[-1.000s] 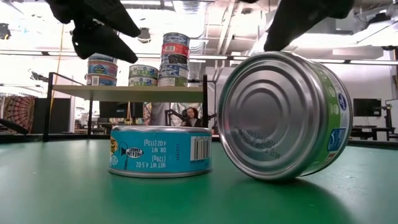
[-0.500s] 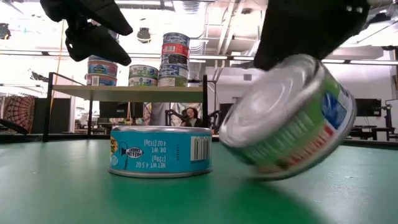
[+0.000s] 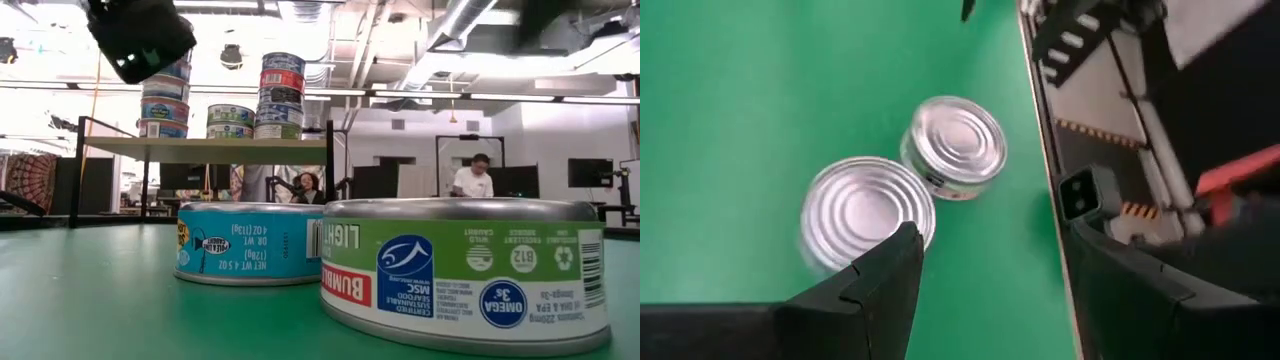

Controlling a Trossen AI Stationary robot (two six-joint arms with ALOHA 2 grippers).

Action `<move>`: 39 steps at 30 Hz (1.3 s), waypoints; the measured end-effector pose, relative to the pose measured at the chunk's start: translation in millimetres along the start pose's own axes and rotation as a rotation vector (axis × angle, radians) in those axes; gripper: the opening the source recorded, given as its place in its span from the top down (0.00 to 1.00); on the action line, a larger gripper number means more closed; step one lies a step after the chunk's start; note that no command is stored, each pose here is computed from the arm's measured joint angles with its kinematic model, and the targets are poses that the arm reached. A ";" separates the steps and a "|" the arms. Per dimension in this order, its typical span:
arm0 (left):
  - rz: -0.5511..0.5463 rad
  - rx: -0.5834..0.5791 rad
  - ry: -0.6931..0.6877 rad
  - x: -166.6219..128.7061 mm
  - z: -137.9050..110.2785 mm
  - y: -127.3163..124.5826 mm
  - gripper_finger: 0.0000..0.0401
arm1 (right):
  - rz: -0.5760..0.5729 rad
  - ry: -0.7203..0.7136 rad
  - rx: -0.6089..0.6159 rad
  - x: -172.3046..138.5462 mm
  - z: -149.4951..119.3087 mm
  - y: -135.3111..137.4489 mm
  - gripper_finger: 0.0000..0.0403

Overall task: Stack canned seafood by type on shelf
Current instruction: Stack the green tuna can on top of the green tuna cans on the shelf

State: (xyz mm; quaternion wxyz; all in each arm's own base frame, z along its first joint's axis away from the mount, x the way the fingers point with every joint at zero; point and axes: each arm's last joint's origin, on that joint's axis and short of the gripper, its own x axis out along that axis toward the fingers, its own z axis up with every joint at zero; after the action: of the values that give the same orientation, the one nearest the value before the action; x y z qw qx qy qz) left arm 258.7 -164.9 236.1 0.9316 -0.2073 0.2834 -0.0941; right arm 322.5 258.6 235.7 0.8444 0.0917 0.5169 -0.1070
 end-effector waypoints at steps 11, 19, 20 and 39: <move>0.032 0.194 -0.055 69.9 -19.3 0.6 0.42 | 0.107 0.084 0.075 49.6 -40.8 -1.9 0.28; 0.116 0.491 0.092 109.3 -8.9 -11.2 0.42 | 0.126 0.063 0.082 69.7 -46.3 -12.2 0.28; 0.129 0.522 0.111 112.2 -7.8 -12.6 0.42 | 0.125 0.064 0.082 71.5 -46.3 -13.7 0.28; 0.152 0.635 0.249 130.8 -5.8 10.0 0.42 | 0.148 0.003 0.027 88.2 -8.4 -38.6 0.28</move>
State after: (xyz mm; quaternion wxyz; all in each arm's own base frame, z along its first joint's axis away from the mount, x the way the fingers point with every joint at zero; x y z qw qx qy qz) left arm 363.5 -196.2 163.3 0.9121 0.1279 0.3663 -0.1325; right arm 343.7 216.2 151.4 0.8479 0.1411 0.5085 -0.0509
